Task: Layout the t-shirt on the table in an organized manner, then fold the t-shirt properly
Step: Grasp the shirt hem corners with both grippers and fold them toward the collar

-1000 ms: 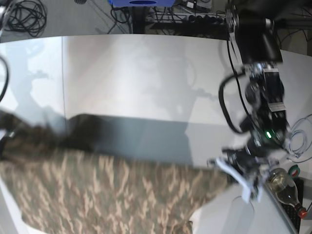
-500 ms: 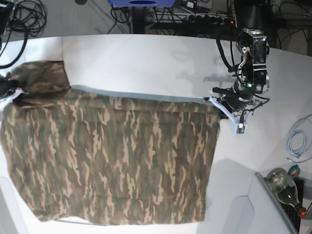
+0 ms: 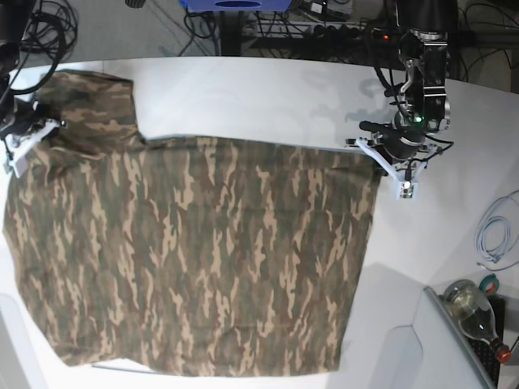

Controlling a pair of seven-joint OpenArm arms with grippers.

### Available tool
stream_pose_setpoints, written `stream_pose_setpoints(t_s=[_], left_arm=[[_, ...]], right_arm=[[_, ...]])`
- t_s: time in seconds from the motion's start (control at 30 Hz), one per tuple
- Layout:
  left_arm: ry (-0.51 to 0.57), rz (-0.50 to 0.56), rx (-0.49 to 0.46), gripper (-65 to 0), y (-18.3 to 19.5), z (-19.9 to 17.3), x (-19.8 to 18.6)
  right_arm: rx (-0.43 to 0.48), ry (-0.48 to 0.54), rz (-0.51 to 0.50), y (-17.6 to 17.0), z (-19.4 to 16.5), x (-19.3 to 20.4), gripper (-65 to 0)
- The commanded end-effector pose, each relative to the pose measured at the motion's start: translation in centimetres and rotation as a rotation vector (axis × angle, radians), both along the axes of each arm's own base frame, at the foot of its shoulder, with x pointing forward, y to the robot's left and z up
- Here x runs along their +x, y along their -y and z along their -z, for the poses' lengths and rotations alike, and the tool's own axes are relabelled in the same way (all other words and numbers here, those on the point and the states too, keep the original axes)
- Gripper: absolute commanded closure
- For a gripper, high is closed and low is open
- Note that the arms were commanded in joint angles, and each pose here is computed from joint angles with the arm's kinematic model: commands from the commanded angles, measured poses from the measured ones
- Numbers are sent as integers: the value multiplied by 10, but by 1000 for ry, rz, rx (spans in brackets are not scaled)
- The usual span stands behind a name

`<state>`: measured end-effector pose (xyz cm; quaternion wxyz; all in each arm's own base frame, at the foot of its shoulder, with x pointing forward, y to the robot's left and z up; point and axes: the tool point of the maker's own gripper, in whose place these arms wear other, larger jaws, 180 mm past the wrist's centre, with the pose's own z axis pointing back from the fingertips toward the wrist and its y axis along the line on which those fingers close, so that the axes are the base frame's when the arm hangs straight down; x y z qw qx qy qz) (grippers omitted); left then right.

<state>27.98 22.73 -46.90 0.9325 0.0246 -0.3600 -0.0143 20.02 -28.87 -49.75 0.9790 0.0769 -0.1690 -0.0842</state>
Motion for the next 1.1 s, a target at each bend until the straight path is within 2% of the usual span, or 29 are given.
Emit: stream_pose_setpoints(t_s=[0.0,0.27,0.57,0.7,0.83,0.9,1.07], left_arm=[[29,-7,24,0,-12,-7,5],[3,-114,47,0,-53,-1,-13],[27,-116,58,0,-54,-14,-32],[48,-126,78,0,-61,-27,-41],[98,-135,109,0,-69,-51,-45],[142,-120,119,0,-66,-67,-38],[159,-113,122,0,-60,-91,-20]], right_arm=[[-7,16,1,2,-5,2,-6],[40,-10,37,-19,1,-20,-8],[18,38,-35,-52,-30,-38,-2],[5,43,-50,-55,-37,-43,-2],[-42,69,-106,-57,-64,-43,-2],[-67,86,-133,-59,-79,-38,-2],[-90,121,-158,-62,-99,-11,-2]])
